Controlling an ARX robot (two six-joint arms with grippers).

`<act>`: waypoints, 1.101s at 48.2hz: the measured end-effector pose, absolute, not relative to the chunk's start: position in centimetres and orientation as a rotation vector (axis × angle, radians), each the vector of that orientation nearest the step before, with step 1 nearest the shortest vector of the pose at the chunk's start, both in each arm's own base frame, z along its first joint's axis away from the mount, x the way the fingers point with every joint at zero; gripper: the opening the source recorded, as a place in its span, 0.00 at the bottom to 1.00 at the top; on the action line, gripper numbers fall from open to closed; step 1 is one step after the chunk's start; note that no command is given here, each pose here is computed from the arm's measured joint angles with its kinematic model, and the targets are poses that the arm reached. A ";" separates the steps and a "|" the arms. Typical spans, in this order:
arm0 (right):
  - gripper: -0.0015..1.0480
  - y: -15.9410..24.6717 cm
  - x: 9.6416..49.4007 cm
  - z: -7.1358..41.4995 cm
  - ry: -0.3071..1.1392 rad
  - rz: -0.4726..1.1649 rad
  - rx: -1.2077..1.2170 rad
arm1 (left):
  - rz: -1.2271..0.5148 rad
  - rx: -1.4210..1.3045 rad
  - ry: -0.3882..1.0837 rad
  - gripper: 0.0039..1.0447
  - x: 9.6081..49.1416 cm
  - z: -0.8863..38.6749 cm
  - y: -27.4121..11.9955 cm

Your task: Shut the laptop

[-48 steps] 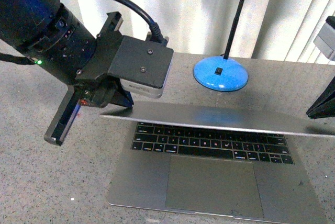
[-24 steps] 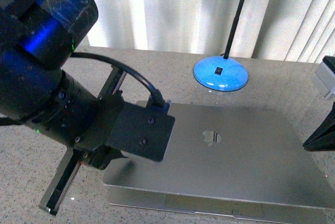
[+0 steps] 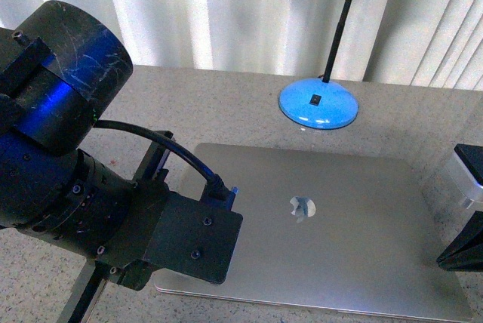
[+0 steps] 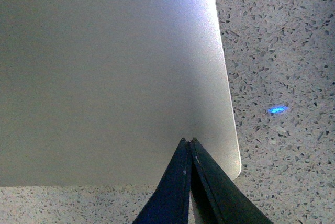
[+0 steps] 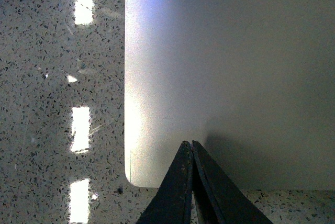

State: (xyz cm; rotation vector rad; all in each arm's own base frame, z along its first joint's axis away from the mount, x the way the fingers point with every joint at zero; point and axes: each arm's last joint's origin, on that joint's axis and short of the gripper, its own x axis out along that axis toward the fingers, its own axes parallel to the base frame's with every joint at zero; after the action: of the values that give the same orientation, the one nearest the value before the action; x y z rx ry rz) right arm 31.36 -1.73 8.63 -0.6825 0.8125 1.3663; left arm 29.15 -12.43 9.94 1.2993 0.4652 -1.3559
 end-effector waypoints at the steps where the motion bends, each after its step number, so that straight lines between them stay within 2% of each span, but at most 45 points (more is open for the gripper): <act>1: 0.03 -1.7 31.4 8.6 0.812 1.366 -0.683 | -1.356 1.299 0.465 0.03 29.2 9.9 -12.4; 18: 0.03 -1.3 31.9 8.7 0.762 1.329 -0.674 | -1.330 1.240 0.418 0.03 29.2 10.7 -12.5; 31: 0.03 -0.8 32.9 10.7 0.583 1.231 -0.665 | -1.256 1.065 0.225 0.03 28.6 15.7 -13.1; 40: 0.03 -0.4 32.9 15.3 0.322 1.012 -0.666 | -1.141 0.851 0.078 0.03 27.3 21.0 -11.2; 47: 0.03 -1.0 31.0 20.2 0.123 0.762 -0.586 | -0.965 0.655 0.047 0.03 25.4 24.2 -6.2; 53: 0.03 -3.3 27.9 24.4 -0.042 0.527 -0.448 | -0.807 0.582 0.052 0.03 23.0 25.5 -1.1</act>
State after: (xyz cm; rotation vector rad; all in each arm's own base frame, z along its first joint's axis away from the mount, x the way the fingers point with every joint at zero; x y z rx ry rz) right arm 27.89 -3.27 24.43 -0.4477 -0.0421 0.5265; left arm 23.04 -1.14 25.45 0.5821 0.0524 -0.8066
